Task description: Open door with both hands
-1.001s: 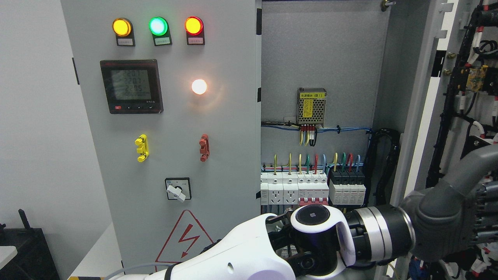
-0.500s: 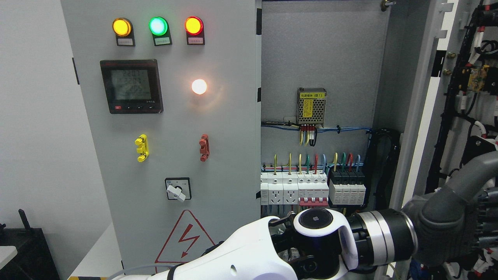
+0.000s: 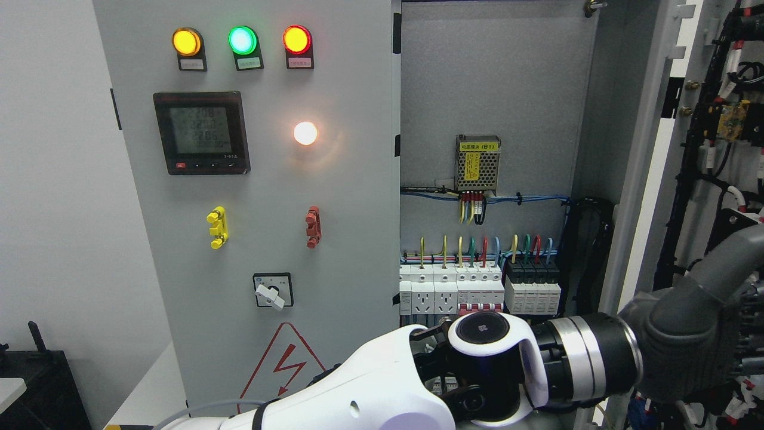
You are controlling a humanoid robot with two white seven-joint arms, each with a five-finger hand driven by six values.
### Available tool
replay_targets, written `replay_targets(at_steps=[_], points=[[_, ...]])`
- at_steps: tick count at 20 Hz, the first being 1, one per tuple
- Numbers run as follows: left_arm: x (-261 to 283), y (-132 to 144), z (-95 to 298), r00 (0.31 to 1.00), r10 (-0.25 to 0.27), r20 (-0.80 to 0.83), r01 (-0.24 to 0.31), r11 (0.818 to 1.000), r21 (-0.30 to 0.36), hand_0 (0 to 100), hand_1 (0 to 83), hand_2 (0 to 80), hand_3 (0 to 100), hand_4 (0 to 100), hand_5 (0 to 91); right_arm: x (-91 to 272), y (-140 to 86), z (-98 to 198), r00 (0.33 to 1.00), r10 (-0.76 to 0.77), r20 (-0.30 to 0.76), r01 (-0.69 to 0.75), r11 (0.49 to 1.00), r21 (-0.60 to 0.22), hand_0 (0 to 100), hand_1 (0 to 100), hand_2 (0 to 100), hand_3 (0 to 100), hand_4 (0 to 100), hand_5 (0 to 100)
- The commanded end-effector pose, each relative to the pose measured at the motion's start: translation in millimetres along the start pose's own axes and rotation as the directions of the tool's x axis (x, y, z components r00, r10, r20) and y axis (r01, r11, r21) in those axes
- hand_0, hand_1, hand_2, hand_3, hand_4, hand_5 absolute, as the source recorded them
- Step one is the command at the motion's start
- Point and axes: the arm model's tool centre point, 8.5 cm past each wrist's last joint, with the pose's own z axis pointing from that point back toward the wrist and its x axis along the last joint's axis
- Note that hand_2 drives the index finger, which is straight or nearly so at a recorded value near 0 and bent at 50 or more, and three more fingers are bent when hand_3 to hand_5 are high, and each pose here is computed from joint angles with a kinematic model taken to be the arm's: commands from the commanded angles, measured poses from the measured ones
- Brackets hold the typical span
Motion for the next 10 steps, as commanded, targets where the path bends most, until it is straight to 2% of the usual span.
replay_targets(at_steps=[1,7,10], points=[[20,16,37,0.999,-0.049,0.01,0.048,0.998,0.048,0,0.0,0.0,0,4,0.0,0,0,0,1.0,0.0,0.001,0.0,1.0,0.0,0,0,0,0,0,0],[30,51,105,0.998,-0.07,0.006,0.068,0.985,0.157,0,0.0,0.0,0,4,0.0,0,0,0,1.0,0.0,0.001,0.0,1.0,0.0,0,0,0,0,0,0],[23,53,140,0.997,-0.071,-0.012,0.072,0.979,0.192,0,0.0,0.0,0,4,0.0,0,0,0,1.0,0.0,0.001,0.0,1.0,0.0,0,0,0,0,0,0]])
